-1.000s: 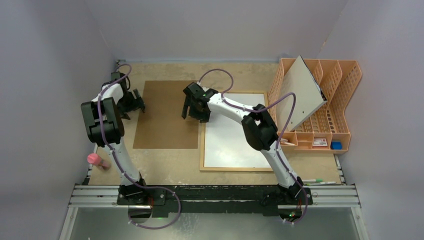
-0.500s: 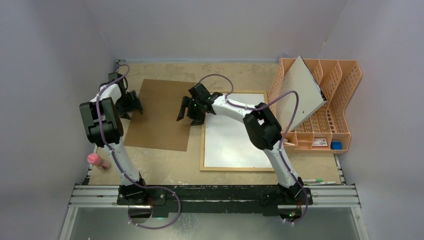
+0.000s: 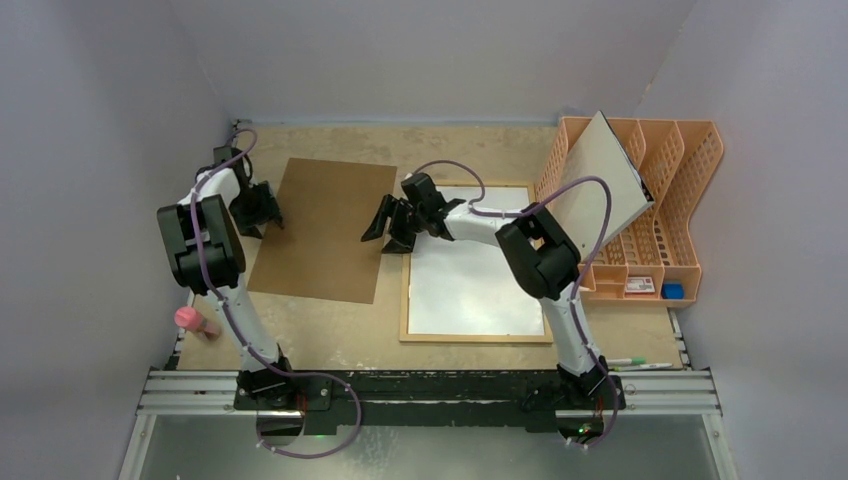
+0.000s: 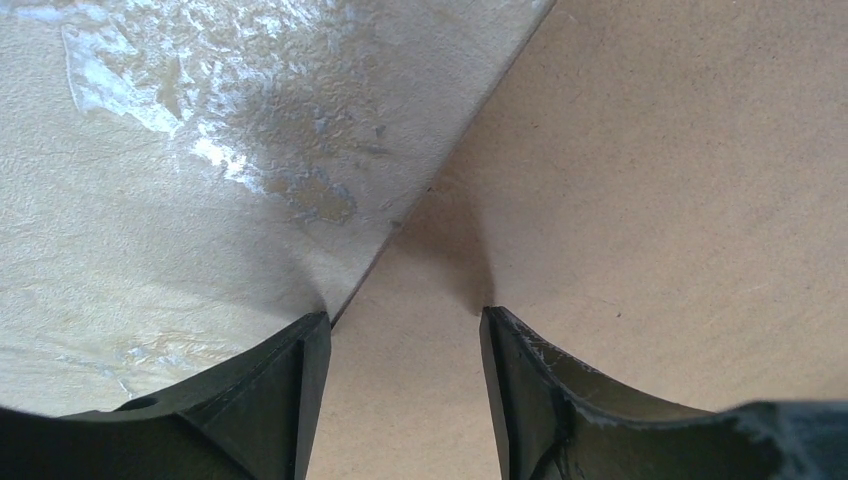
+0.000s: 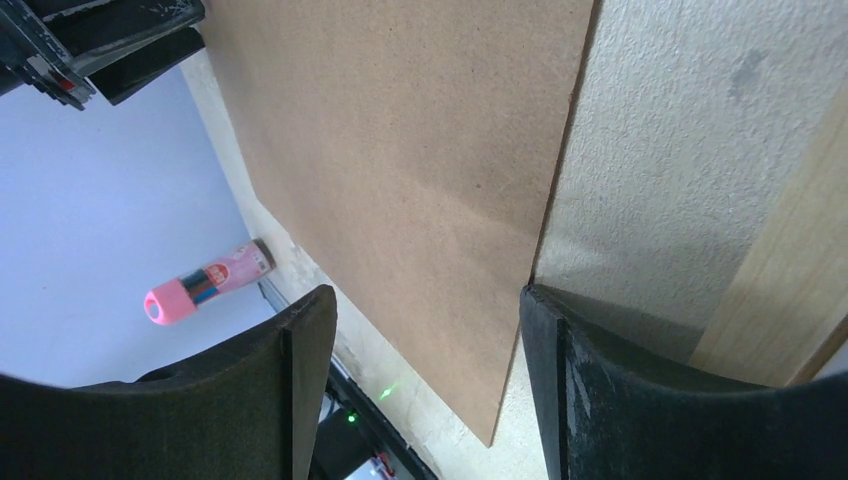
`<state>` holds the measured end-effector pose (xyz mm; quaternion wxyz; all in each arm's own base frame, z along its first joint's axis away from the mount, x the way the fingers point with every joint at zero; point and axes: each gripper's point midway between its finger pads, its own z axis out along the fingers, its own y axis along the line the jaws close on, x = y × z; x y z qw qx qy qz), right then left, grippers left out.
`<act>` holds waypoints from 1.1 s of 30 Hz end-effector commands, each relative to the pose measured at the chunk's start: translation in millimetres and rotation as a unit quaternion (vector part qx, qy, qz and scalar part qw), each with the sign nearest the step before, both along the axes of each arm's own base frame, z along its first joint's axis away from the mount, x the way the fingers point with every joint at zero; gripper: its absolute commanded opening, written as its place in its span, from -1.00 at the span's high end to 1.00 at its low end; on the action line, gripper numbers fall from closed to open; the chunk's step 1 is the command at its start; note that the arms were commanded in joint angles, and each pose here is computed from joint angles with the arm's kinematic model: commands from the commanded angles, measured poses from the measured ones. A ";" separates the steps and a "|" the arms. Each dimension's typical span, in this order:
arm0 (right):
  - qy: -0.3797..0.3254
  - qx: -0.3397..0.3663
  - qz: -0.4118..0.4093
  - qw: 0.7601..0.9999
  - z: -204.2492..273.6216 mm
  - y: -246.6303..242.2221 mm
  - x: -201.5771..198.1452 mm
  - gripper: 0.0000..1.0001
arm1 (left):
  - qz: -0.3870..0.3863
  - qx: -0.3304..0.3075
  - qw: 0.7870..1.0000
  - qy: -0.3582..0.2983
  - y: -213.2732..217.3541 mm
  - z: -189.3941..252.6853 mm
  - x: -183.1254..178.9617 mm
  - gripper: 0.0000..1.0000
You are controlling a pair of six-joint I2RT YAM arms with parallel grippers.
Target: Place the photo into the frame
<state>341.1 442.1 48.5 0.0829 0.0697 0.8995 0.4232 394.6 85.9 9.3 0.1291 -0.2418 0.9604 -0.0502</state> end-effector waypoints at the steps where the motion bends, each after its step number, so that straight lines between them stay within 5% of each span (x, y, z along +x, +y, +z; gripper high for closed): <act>1: -0.083 0.123 0.024 0.989 93.5 28.9 4.8 -0.37 | -0.017 -0.169 0.981 0.089 -74.3 -65.6 -41.6 -0.15; 8: -0.122 0.153 0.009 0.981 130.3 28.0 10.0 -0.36 | -0.015 -0.157 0.984 0.087 -70.1 -66.2 -39.2 -0.11; 20: -0.129 0.117 -0.050 0.983 126.9 -12.3 18.4 -0.34 | -0.036 -0.175 0.979 0.101 -98.8 -79.0 -54.2 -0.11; 24: -0.123 0.046 -0.059 0.990 104.3 -27.2 24.9 -0.35 | -0.017 -0.103 0.987 0.122 -73.2 -81.8 -56.7 -0.12; 33: -0.151 -0.089 -0.053 0.983 71.6 -26.6 33.3 -0.37 | -0.007 -0.039 0.999 0.033 -51.4 -39.2 -20.5 -0.19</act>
